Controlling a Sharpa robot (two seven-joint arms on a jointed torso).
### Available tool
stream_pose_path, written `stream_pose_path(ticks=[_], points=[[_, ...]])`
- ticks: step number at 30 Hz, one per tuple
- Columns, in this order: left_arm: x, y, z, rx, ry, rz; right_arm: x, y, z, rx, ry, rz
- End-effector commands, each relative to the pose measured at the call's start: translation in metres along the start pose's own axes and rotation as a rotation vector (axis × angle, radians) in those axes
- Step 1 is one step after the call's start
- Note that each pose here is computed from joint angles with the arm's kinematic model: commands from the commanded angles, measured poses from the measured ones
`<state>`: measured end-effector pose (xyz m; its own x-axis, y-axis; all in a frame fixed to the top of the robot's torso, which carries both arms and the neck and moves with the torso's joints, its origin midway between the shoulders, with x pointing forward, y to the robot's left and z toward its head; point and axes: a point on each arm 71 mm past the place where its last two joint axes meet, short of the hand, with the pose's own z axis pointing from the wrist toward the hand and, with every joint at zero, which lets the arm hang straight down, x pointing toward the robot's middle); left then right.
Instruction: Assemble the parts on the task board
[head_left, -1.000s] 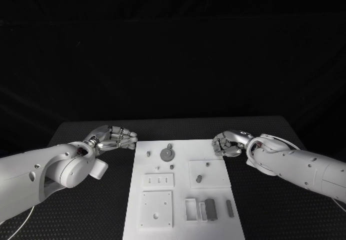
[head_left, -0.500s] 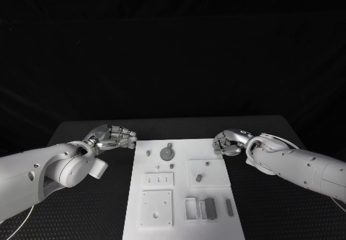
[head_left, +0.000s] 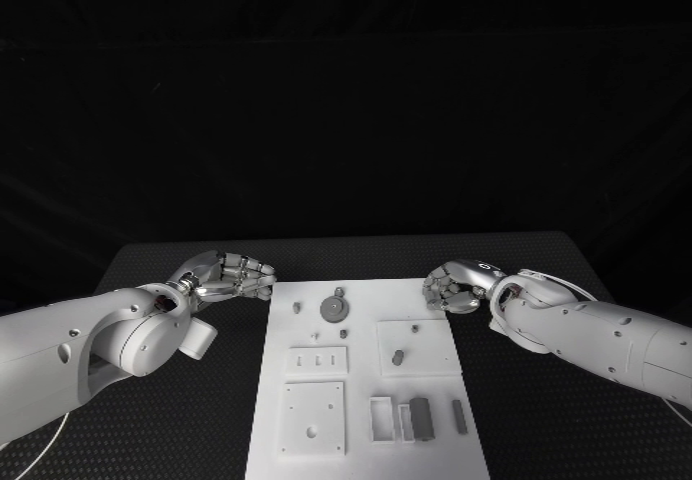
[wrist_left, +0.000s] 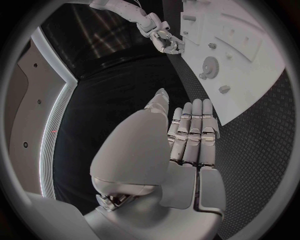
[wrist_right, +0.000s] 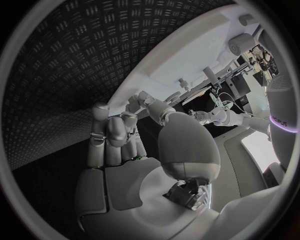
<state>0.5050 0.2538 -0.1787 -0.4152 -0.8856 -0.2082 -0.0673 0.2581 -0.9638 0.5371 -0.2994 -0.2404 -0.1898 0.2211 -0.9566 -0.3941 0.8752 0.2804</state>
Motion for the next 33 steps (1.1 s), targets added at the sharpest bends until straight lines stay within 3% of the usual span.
stream_pose_path(ticks=[1,10,15,22,28,33], points=[[0.0053,0.0013,0.0003,-0.034,0.037,0.028,-0.001,0.010,-0.001,-0.012,-0.003,-0.062],[0.0187,0.0049,0.0060,-0.124,0.091,0.085,-0.022,0.056,0.008,-0.072,-0.041,-0.139],[0.0307,0.0044,0.0133,-0.163,0.097,0.095,-0.028,0.096,0.013,-0.120,-0.049,-0.166],[0.0513,0.0011,0.0231,-0.213,0.061,0.072,-0.023,0.149,0.024,-0.177,-0.067,-0.155],[0.0714,-0.0024,0.0275,-0.224,0.097,0.059,-0.019,0.180,0.028,-0.209,-0.087,-0.140],[0.0829,-0.0046,0.0279,-0.223,0.119,0.052,-0.016,0.197,0.032,-0.232,-0.082,-0.131]])
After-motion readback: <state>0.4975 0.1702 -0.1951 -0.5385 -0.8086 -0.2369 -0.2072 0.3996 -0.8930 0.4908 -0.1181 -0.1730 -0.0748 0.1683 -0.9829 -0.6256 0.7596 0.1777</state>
